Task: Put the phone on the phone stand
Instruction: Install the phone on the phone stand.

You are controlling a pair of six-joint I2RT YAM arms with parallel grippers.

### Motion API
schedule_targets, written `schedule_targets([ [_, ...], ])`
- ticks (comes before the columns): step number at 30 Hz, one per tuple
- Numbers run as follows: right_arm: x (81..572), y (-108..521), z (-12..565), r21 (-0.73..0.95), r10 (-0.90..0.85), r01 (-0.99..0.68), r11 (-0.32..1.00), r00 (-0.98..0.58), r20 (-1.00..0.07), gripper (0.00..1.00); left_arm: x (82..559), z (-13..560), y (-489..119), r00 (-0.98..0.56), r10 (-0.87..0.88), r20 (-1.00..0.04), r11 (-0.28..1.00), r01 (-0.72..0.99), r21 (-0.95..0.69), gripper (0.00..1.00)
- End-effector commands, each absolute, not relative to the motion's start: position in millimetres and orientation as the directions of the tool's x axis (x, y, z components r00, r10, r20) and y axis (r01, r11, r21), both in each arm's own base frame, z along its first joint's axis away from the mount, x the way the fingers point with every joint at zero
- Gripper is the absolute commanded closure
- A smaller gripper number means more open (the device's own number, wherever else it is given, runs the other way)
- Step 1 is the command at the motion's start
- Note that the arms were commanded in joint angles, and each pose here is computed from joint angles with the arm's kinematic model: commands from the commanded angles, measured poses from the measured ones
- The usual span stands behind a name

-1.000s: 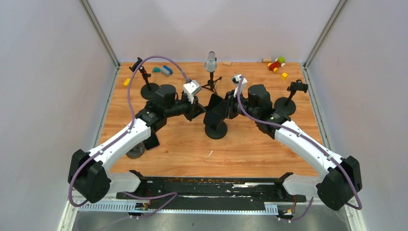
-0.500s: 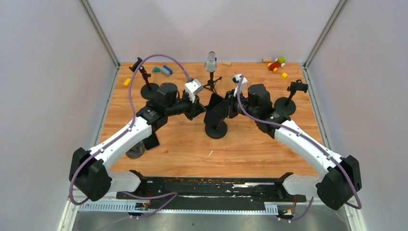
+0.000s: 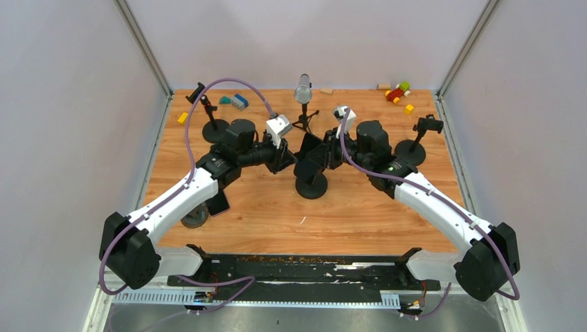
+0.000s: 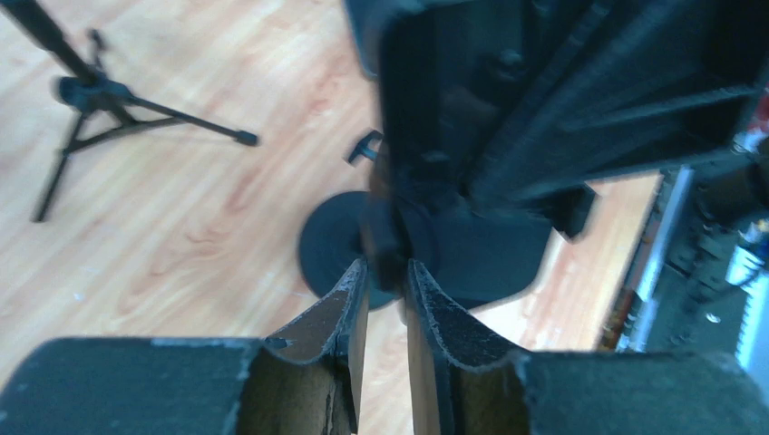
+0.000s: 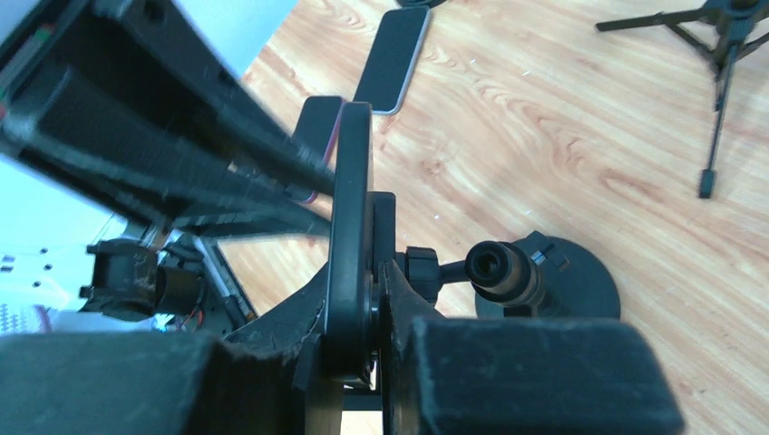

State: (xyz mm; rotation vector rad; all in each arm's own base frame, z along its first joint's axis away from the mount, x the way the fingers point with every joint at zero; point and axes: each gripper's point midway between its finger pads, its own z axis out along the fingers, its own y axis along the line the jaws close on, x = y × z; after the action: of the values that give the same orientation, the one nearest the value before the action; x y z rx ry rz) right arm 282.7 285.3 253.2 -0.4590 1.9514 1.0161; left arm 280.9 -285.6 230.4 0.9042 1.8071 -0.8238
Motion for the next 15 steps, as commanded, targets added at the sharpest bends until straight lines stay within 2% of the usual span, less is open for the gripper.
schedule_targets([
  [1,319.0,263.0,243.8,0.385,0.075,-0.56,0.734,-0.497,-0.865,1.0,246.6,232.1,-296.3,-0.335,0.257,-0.906,0.396,0.892,-0.218,0.7],
  [12,318.5,265.2,243.8,0.405,0.084,-0.556,0.726,-0.513,-0.854,1.0,244.3,233.4,-292.0,-0.312,0.256,-0.915,0.4,0.896,-0.193,0.65],
  [15,316.3,267.0,243.2,0.42,0.089,-0.557,0.717,-0.524,-0.847,1.0,244.6,233.1,-289.7,-0.294,0.263,-0.919,0.403,0.899,-0.172,0.6],
])
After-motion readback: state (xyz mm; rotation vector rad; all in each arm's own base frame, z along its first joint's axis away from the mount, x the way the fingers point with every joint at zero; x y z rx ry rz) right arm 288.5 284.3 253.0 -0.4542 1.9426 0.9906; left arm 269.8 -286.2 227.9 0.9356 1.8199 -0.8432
